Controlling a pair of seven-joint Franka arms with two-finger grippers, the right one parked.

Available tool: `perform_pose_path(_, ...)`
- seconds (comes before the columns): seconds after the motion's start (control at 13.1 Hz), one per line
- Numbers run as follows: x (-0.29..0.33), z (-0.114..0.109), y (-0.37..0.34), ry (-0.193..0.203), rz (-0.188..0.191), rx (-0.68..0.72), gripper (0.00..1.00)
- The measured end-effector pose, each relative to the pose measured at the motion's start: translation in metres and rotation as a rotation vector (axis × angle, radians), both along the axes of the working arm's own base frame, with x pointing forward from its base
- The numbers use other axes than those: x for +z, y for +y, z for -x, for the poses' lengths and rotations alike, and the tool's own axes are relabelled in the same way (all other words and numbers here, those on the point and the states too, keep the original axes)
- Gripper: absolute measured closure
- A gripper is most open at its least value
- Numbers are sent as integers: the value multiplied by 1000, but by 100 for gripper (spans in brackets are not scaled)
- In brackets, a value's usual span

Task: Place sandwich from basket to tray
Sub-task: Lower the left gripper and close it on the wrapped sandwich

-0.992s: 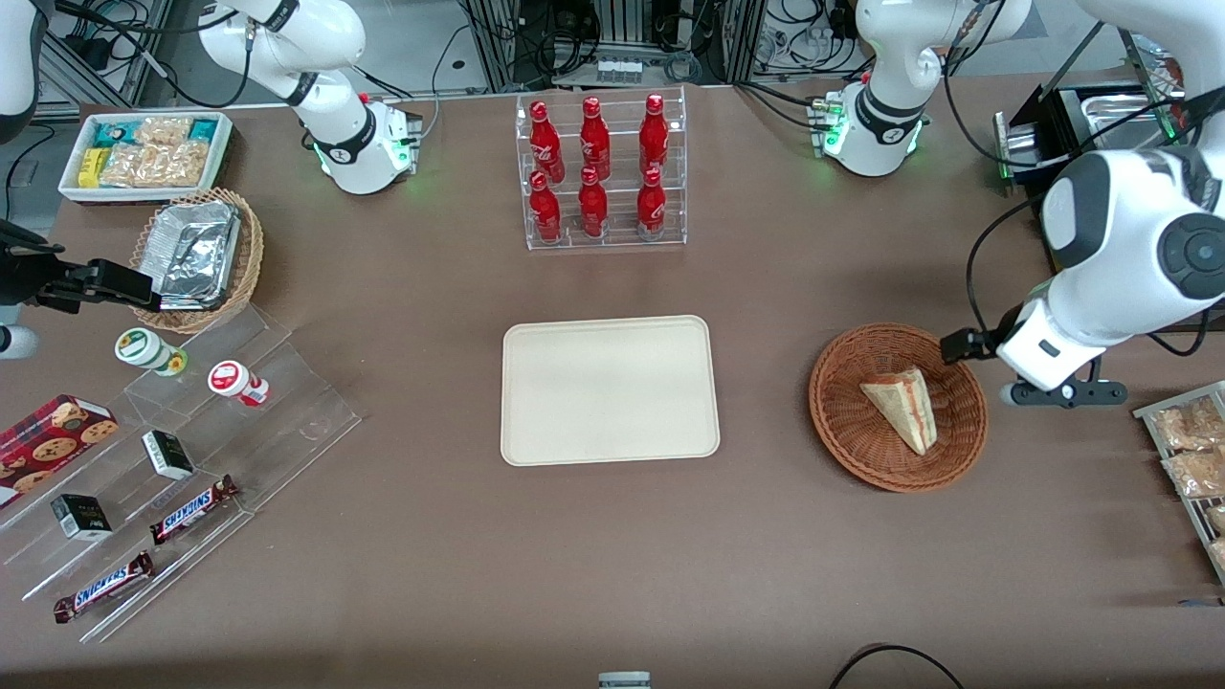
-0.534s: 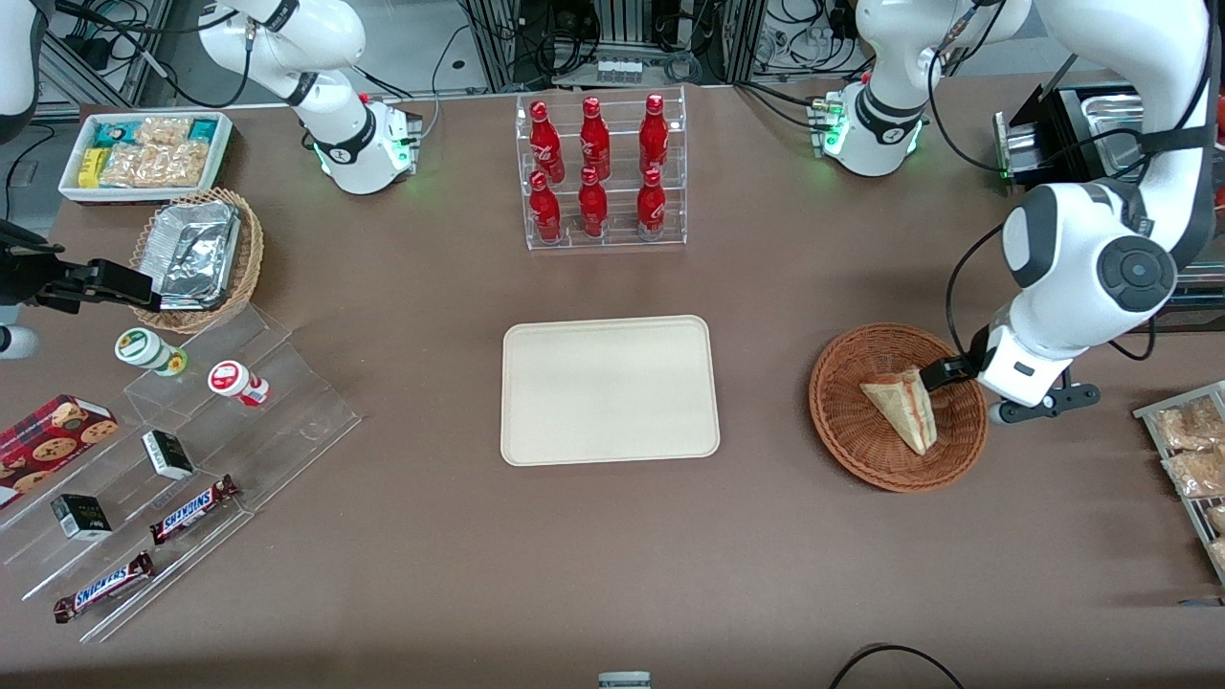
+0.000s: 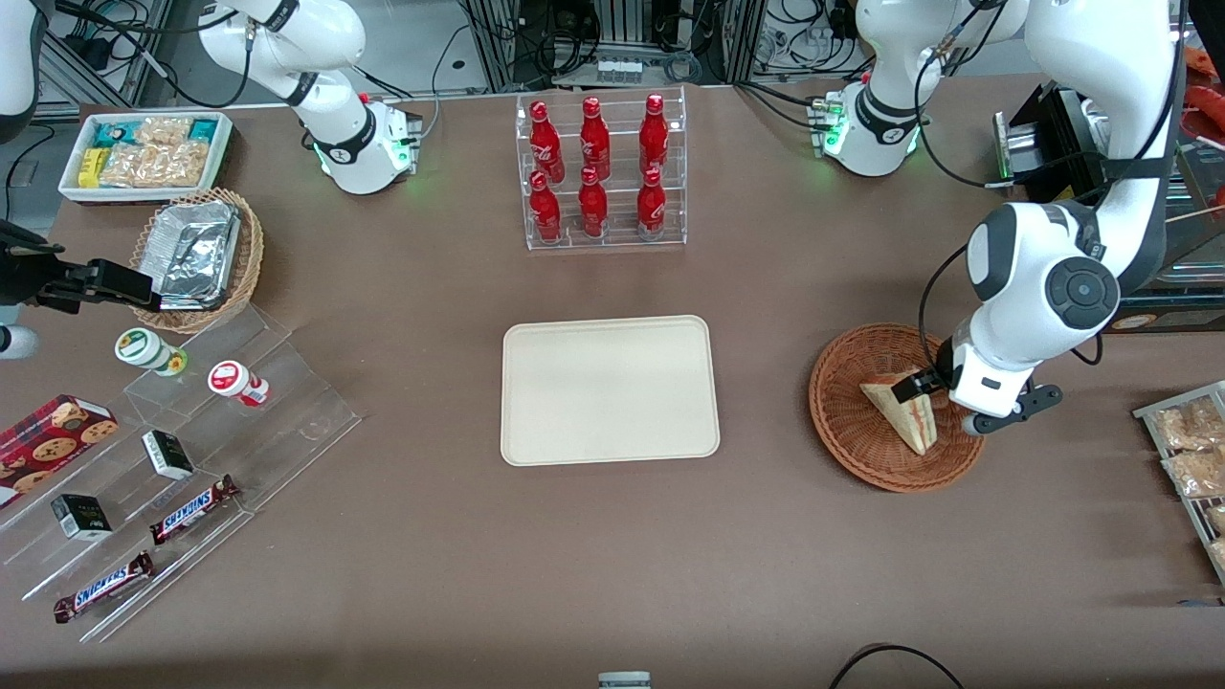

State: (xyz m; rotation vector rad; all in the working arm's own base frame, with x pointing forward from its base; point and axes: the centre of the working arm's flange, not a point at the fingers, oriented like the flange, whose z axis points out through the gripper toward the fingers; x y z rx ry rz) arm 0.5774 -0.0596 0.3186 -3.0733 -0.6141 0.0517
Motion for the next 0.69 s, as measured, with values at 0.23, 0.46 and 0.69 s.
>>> perform_pose_path(0.23, -18, -1, 0, -1, 1, 20, 0)
perform_pose_path(0.46, -34, 0, 0, 14, 0, 43, 0)
perform_pose_path(0.69, -47, 2, 0, 34, -2, 58, 0)
